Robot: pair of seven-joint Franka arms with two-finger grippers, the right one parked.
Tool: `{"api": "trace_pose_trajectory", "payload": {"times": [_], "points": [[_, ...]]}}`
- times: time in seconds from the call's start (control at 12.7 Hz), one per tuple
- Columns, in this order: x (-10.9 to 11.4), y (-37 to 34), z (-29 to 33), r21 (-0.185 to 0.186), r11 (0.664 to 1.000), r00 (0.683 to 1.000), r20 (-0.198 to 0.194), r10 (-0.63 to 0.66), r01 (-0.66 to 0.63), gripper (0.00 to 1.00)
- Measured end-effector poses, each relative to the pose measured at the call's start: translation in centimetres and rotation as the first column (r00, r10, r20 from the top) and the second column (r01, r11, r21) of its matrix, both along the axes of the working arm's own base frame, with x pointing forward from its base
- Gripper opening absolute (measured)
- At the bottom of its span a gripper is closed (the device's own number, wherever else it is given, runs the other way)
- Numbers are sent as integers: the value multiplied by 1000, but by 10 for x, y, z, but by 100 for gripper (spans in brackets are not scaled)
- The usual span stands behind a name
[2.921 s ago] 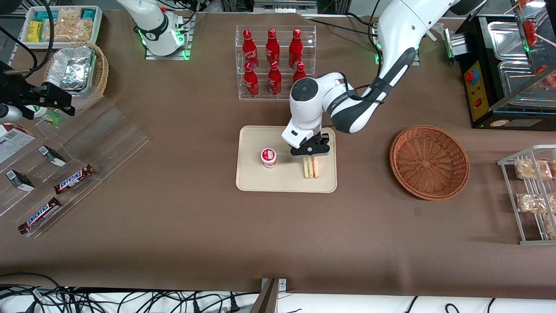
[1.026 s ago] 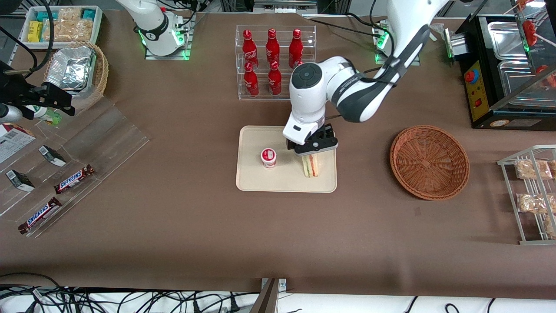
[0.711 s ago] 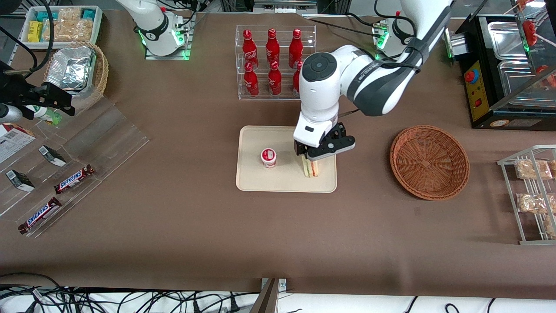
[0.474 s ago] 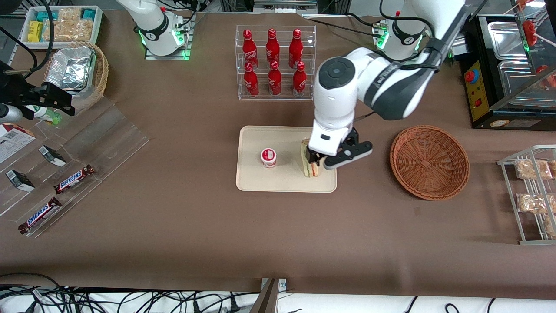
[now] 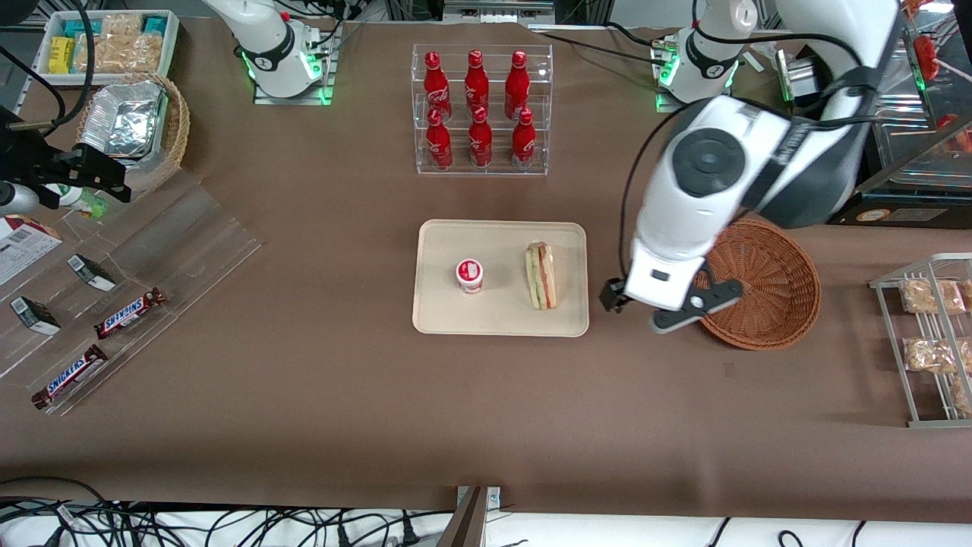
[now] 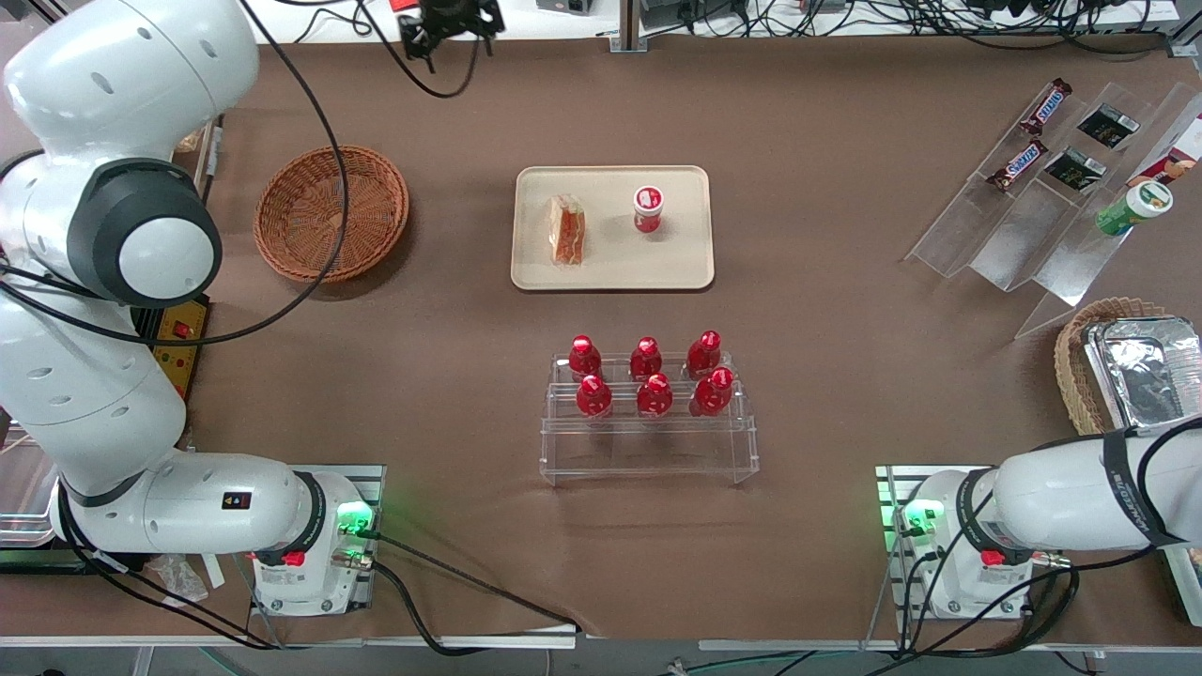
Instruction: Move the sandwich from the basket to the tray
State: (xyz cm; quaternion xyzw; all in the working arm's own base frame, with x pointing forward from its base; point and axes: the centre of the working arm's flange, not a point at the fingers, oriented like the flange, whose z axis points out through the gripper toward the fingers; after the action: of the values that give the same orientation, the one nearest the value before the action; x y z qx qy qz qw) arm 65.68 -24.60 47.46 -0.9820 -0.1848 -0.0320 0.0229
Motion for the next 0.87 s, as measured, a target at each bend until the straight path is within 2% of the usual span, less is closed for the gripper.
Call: {"api": "trace_pose_trajectory", "payload": {"times": [0.16, 0.32, 0.63, 0.71, 0.87], "points": [[14, 59, 25, -28, 996, 995, -56, -80, 79, 100], [20, 116, 39, -24, 984, 977, -116, -176, 175, 100], [25, 154, 38, -22, 947, 935, -150, -321, 322, 100], [26, 154, 35, -33, 934, 921, -156, -357, 357, 100], [29, 163, 27, -94, 916, 903, -157, -400, 390, 100]]}}
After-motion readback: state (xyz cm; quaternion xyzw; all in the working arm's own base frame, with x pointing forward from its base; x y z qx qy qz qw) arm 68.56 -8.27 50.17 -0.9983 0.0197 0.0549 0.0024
